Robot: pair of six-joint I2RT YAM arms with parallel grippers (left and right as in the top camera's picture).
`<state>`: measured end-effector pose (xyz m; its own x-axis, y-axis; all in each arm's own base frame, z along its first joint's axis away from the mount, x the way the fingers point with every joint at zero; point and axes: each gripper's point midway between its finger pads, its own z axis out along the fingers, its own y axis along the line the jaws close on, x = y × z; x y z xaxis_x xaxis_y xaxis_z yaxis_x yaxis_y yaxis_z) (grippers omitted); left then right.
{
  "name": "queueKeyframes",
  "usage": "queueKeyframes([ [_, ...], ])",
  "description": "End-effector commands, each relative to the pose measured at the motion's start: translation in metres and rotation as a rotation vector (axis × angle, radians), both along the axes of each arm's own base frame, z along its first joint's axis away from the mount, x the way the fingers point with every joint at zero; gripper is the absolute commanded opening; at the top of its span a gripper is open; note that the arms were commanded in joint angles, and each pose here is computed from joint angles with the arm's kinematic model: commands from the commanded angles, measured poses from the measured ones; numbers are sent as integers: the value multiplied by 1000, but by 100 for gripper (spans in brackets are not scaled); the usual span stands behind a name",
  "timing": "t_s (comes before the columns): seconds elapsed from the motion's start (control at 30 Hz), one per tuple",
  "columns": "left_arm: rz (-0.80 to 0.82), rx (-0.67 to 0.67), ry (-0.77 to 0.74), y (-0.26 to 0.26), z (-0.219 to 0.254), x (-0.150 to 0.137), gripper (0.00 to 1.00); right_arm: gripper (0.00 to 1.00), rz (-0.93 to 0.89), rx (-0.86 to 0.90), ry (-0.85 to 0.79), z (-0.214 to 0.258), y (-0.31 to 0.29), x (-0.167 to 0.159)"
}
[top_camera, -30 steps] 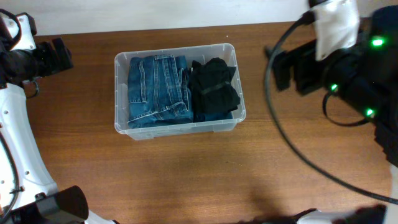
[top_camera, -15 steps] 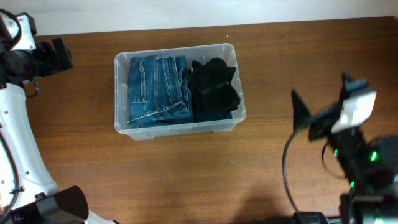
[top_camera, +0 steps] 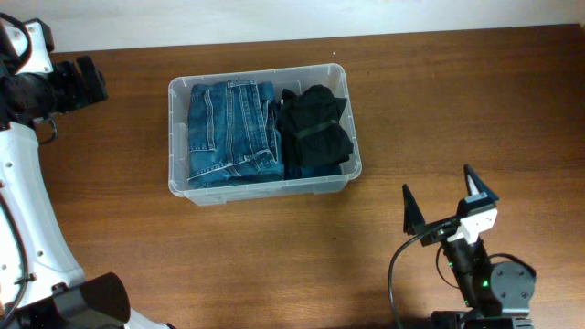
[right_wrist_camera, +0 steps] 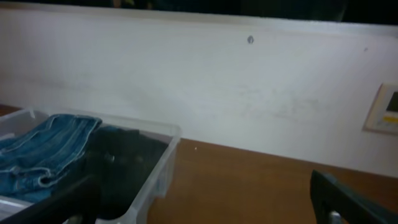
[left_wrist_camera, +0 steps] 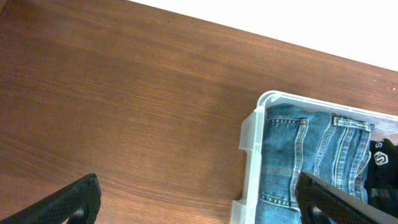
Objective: Pack container
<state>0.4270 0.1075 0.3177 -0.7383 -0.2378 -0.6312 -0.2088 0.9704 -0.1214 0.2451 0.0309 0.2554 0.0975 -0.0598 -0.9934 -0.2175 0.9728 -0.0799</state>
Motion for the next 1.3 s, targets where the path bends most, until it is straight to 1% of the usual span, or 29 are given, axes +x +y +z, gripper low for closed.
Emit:
queueKeyframes([
  [0.0, 9, -8, -13, 2, 4, 2, 99, 98, -42, 44, -10, -13, -5, -1],
  [0.17, 9, -8, -13, 2, 4, 2, 99, 98, -111, 45, 19, -28, -10, 2],
  [0.37, 9, -8, -13, 2, 4, 2, 99, 98, -117, 42, 77, -56, -9, 4],
  [0.63, 9, -8, -13, 2, 4, 2, 99, 98, -143, 44, 68, -75, -17, 2],
  [0.8, 9, -9, -13, 2, 4, 2, 99, 98, -186, 39, 159, -98, -26, 1],
  [1.27, 9, -8, -13, 2, 4, 2, 99, 98, -197, 40, 158, -98, -29, 1],
])
